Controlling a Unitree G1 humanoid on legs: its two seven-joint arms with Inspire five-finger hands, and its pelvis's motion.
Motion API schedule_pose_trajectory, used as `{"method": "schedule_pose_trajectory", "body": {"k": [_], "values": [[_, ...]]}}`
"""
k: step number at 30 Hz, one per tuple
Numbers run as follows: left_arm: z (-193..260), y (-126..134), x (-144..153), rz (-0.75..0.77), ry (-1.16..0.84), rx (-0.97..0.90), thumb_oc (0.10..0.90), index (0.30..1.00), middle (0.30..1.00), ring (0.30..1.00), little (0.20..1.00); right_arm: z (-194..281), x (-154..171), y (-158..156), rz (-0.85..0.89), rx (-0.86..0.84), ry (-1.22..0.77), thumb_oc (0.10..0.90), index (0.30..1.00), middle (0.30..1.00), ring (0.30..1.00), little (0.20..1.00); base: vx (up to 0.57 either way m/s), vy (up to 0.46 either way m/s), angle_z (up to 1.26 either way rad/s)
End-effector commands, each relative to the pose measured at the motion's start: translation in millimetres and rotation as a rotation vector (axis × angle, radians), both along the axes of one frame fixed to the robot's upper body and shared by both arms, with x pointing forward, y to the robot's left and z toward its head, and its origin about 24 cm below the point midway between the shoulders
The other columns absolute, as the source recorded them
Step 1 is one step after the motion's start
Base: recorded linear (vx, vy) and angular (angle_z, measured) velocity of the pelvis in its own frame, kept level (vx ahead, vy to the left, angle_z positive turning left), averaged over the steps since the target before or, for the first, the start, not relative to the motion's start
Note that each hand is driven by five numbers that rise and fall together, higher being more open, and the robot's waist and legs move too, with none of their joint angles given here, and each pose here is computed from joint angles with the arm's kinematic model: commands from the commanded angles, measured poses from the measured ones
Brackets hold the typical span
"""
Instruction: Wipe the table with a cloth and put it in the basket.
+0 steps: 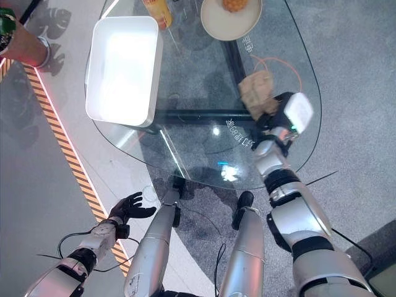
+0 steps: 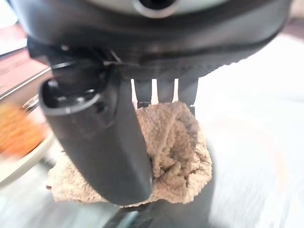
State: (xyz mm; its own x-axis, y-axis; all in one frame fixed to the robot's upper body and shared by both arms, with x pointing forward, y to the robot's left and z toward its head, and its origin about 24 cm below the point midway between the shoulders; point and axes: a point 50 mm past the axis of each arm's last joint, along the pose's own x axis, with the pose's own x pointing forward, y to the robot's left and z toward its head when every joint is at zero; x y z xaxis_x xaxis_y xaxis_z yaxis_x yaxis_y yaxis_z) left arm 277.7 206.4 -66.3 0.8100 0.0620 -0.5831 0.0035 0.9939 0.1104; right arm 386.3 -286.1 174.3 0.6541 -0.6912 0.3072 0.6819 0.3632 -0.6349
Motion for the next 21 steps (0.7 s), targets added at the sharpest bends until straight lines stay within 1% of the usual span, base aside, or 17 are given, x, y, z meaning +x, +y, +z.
{"method": "schedule_pose_trajectory", "body": {"k": [1,7,11,18,21], "values": [[-2,26,-9,0.060,0.019,0.020,0.800,0.900,0.900,0.900,0.900,65,-25,-55,-0.236,-0.099,-0.235,0.100,0.300,0.300,0.300,0.200,0.06,-0.019,0.00],[1,32,-7,0.067,0.018,0.028,0.800,0.900,0.900,0.900,0.900,70,-28,-60,-0.248,-0.083,-0.262,0.100,0.300,0.300,0.300,0.200,-0.01,-0.002,0.00],[4,34,-4,0.073,0.016,0.029,0.800,0.900,0.900,0.900,0.900,71,-25,-55,-0.209,-0.081,-0.269,0.100,0.300,0.300,0.300,0.200,0.00,0.000,0.00],[7,35,-1,0.069,0.006,0.032,0.800,0.900,0.900,0.900,0.900,80,-11,-28,-0.071,-0.112,-0.296,0.100,0.300,0.300,0.300,0.200,0.00,0.000,0.00],[7,33,1,0.064,0.004,0.031,0.800,0.900,0.900,0.900,0.900,83,-4,-11,0.009,-0.142,-0.302,0.100,0.300,0.300,0.300,0.200,0.00,0.000,0.00]]}}
